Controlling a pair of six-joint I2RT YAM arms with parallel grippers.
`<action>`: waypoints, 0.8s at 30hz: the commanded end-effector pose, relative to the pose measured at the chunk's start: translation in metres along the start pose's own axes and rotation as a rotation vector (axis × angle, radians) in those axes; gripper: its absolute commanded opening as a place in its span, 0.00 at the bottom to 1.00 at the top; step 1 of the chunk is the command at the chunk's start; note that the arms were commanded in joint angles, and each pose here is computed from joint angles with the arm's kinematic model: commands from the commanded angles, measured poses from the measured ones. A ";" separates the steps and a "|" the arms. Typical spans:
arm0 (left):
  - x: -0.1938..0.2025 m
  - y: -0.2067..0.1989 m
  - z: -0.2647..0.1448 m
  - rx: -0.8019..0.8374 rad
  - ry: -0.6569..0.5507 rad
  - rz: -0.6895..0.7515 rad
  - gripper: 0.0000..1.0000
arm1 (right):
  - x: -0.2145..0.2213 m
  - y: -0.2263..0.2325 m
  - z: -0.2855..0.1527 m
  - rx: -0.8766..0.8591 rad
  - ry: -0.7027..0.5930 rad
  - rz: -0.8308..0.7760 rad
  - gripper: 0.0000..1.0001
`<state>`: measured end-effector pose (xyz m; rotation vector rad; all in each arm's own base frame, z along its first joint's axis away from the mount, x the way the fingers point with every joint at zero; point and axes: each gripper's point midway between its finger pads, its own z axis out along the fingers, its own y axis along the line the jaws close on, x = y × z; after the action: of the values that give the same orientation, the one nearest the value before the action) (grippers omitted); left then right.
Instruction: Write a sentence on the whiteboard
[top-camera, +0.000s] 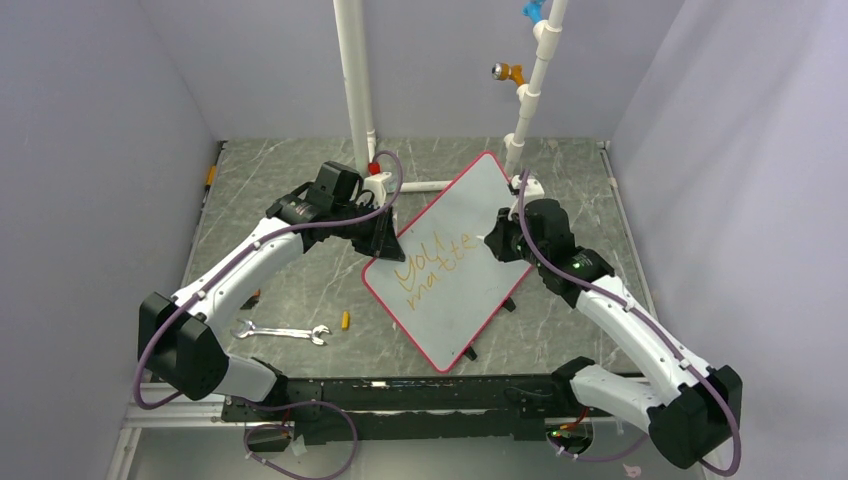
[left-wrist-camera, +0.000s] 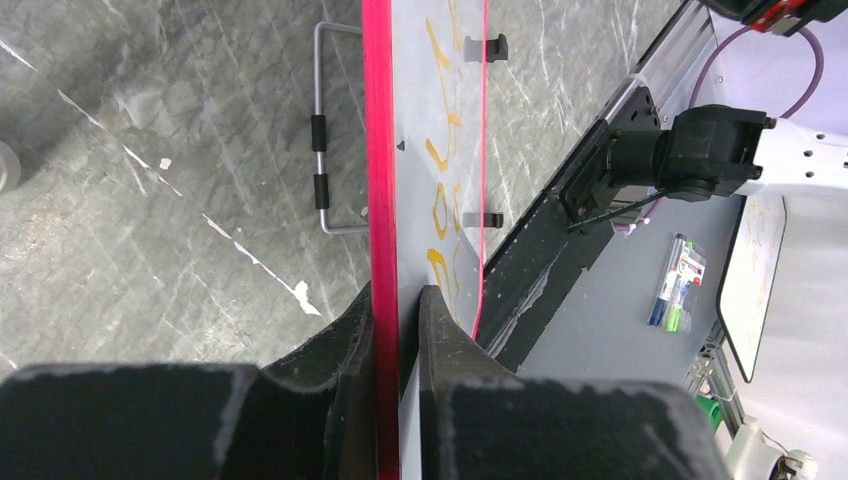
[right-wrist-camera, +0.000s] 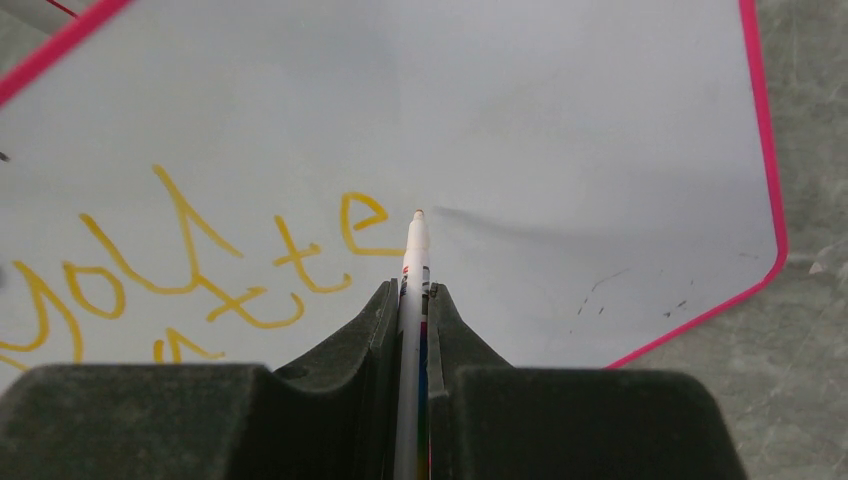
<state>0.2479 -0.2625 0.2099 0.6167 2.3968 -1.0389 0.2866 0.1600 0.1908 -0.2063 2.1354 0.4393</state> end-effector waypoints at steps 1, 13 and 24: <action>-0.031 0.022 -0.015 -0.143 -0.137 0.147 0.00 | -0.044 0.014 -0.016 -0.044 -0.127 -0.011 0.00; -0.031 0.022 -0.015 -0.140 -0.136 0.150 0.00 | -0.058 0.022 0.004 -0.062 -0.142 0.004 0.00; -0.030 0.021 -0.016 -0.140 -0.138 0.151 0.00 | -0.034 0.015 0.017 -0.050 -0.082 -0.002 0.00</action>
<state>0.2480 -0.2619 0.2103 0.6164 2.3952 -1.0332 0.3103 0.1758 0.2068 -0.2131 2.0882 0.4727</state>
